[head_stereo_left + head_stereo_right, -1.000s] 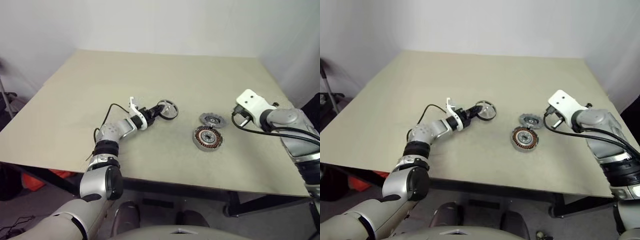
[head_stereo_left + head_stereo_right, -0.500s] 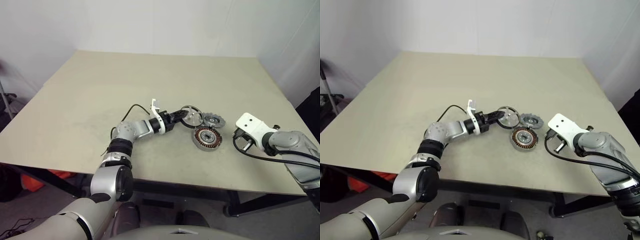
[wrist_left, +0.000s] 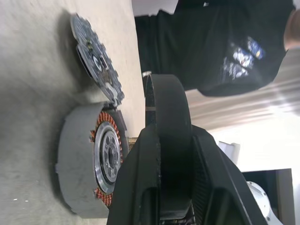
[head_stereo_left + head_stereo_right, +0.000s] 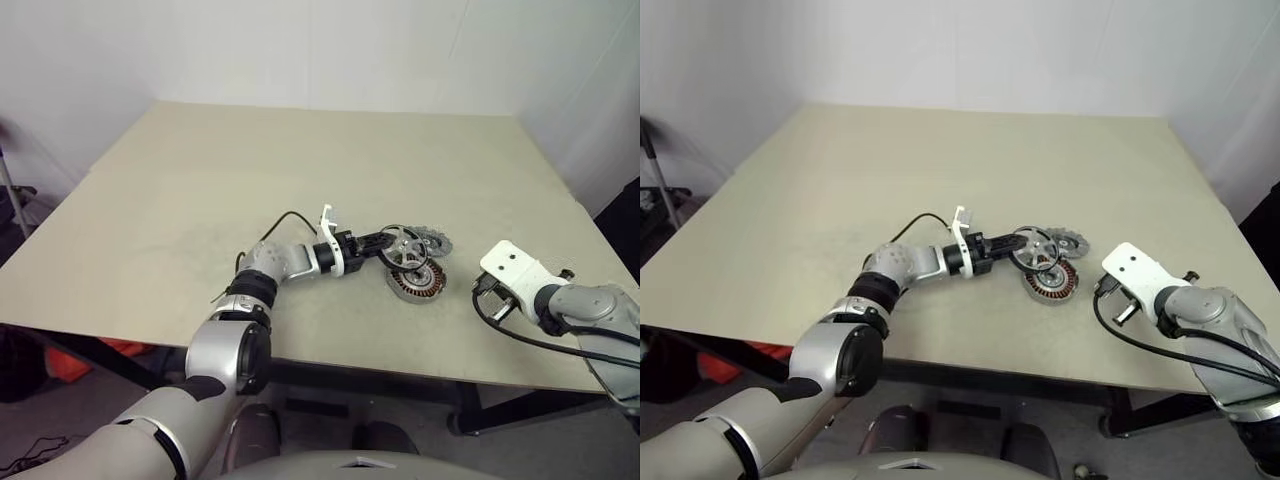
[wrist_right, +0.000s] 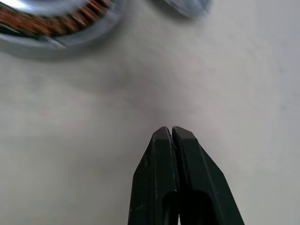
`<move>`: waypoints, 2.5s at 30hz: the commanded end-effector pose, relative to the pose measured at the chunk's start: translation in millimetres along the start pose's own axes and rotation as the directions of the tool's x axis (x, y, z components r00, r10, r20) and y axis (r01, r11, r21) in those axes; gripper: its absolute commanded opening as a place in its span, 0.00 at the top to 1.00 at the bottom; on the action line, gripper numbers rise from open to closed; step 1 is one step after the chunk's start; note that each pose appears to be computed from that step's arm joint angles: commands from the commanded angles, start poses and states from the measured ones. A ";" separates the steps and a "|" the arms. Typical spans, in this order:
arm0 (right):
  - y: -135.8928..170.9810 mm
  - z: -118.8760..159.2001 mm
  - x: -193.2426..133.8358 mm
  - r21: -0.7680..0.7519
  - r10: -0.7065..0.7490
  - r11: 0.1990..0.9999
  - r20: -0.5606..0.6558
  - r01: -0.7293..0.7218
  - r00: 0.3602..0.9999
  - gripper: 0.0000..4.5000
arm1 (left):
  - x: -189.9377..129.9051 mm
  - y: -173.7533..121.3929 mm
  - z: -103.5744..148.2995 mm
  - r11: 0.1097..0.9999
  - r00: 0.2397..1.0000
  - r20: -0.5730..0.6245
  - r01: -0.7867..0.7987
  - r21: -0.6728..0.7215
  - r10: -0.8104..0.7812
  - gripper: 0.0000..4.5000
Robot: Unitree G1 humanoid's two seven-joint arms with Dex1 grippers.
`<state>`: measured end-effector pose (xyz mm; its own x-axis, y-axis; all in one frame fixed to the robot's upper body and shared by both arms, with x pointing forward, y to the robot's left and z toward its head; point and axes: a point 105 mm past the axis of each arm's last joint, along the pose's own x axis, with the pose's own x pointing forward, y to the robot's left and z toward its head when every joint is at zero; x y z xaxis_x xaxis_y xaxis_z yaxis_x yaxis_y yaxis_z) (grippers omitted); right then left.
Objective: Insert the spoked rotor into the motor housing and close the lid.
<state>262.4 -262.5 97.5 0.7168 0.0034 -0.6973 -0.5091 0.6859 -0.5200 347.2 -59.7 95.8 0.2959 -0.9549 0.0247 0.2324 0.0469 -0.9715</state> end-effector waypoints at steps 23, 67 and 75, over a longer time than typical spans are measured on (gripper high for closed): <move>9.4 8.6 -12.1 0.037 -0.068 0.997 0.029 0.067 0.997 1.00 | 71.2 -45.5 -62.8 0.979 0.961 -0.239 0.172 0.106 -0.143 0.90; 15.6 109.9 -15.1 0.155 0.068 0.976 0.450 -0.152 0.891 1.00 | -27.5 22.8 3.7 0.965 0.995 -0.007 -0.093 0.246 0.098 0.62; 36.3 115.7 -19.7 0.101 0.175 0.961 0.501 -0.258 0.847 1.00 | -30.9 26.9 2.7 0.960 0.994 0.001 -0.107 0.258 0.111 0.62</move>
<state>286.8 -159.9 140.7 0.7564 0.4538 -0.4711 -0.6093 0.7508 -0.2551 342.9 -30.0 62.4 0.3057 -0.9470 -0.0990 0.3986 0.2217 -0.8899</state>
